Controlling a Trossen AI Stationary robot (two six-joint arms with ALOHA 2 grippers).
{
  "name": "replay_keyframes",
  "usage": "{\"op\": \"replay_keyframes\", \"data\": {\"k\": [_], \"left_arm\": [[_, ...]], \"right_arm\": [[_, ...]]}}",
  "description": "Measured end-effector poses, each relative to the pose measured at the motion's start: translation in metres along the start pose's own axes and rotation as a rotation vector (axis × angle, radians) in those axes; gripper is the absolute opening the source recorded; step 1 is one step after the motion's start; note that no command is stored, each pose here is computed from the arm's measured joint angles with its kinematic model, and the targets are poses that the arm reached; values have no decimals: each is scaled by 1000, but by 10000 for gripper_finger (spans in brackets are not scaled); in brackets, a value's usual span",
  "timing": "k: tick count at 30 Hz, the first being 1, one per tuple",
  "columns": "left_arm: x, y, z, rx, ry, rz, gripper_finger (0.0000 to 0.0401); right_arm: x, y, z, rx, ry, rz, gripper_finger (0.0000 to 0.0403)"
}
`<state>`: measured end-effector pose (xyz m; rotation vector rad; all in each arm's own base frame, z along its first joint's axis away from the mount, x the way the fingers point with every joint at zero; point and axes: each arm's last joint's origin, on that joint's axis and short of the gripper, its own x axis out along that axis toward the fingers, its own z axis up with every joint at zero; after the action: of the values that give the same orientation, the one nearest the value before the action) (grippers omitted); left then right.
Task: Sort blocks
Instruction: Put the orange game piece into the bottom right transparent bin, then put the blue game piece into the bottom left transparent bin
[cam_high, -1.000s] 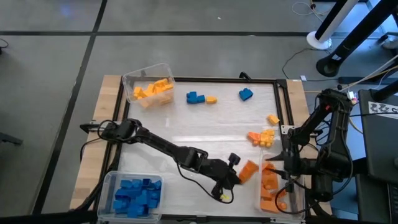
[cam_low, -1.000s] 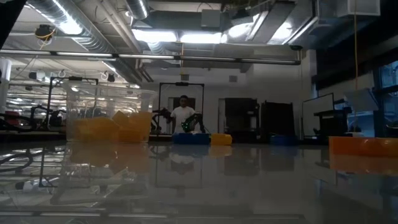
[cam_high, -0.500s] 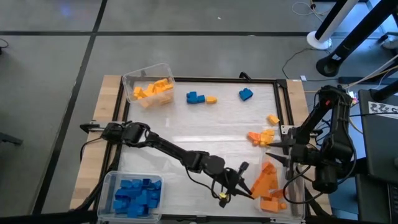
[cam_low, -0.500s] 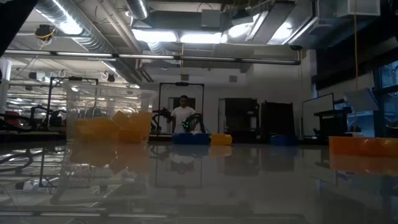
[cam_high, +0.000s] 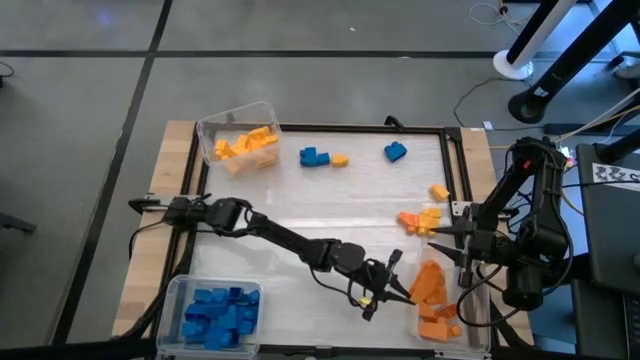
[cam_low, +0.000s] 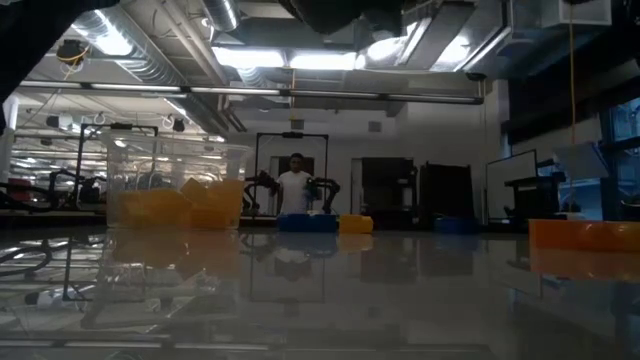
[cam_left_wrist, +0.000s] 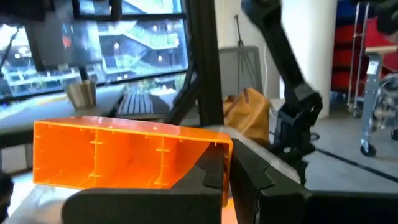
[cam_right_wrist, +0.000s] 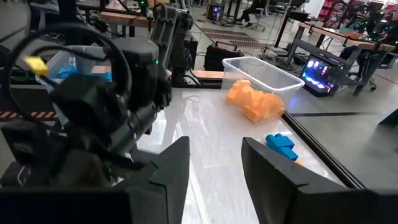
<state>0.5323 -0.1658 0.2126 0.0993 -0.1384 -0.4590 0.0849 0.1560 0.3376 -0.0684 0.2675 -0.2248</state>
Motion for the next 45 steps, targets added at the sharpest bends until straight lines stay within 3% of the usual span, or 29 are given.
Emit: {"op": "replay_keyframes", "data": {"k": [18, 27, 36, 45], "left_arm": [[28, 6, 1, 16, -13, -10, 4], [28, 12, -4, 46, 26, 31, 46], [27, 12, -10, 35, 83, 54, 120], [25, 15, -21, -82, 188, 60, 146]], "right_arm": [[0, 0, 0, 3, -5, -2, 147], [0, 0, 0, 3, -4, -2, 147], [0, 0, 0, 3, -5, -2, 147], [0, 1, 0, 11, -5, 0, 147]]}}
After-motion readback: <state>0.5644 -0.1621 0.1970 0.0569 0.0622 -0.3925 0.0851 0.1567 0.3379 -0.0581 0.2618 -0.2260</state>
